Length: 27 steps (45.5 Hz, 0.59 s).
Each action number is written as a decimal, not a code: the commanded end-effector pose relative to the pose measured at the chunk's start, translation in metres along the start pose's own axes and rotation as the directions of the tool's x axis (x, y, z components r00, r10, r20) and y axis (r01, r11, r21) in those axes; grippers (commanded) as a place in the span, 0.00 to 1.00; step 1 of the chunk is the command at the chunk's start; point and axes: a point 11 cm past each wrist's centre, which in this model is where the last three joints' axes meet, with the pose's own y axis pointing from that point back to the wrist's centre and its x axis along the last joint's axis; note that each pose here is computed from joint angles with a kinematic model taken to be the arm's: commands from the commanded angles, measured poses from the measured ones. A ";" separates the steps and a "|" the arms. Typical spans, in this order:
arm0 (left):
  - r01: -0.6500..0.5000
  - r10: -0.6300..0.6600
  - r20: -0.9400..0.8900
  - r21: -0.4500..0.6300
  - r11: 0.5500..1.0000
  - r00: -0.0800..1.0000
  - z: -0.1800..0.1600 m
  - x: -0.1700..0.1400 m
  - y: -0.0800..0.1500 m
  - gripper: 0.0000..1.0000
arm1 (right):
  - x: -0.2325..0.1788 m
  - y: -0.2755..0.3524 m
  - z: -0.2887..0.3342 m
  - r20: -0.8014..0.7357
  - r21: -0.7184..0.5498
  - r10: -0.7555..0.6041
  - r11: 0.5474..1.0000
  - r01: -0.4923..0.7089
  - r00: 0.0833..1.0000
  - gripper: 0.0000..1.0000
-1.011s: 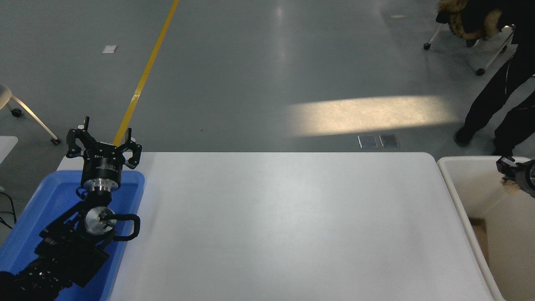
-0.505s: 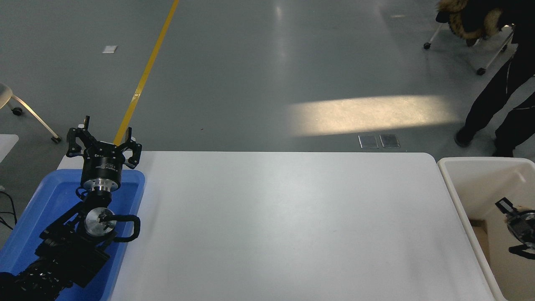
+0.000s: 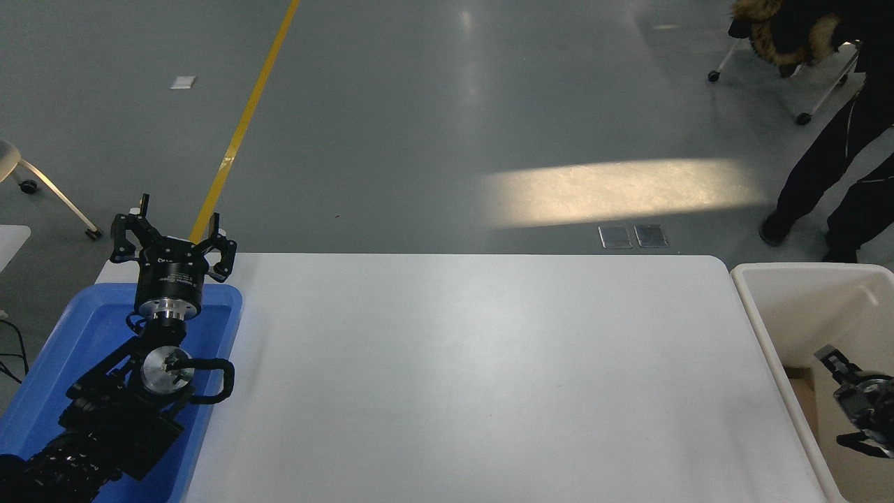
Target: Pick up paper ball place in dustbin
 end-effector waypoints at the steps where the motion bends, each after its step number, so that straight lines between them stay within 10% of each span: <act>1: 0.000 0.000 0.001 0.001 1.000 1.000 0.000 0.000 0.000 0.99 | -0.002 0.001 -0.007 0.003 0.014 -0.005 1.000 0.005 1.000 1.00; 27: 0.005 -0.005 0.001 0.002 1.000 1.000 0.000 -0.001 -0.001 0.99 | 0.069 0.065 -0.110 0.008 0.177 -0.194 0.966 0.189 0.981 1.00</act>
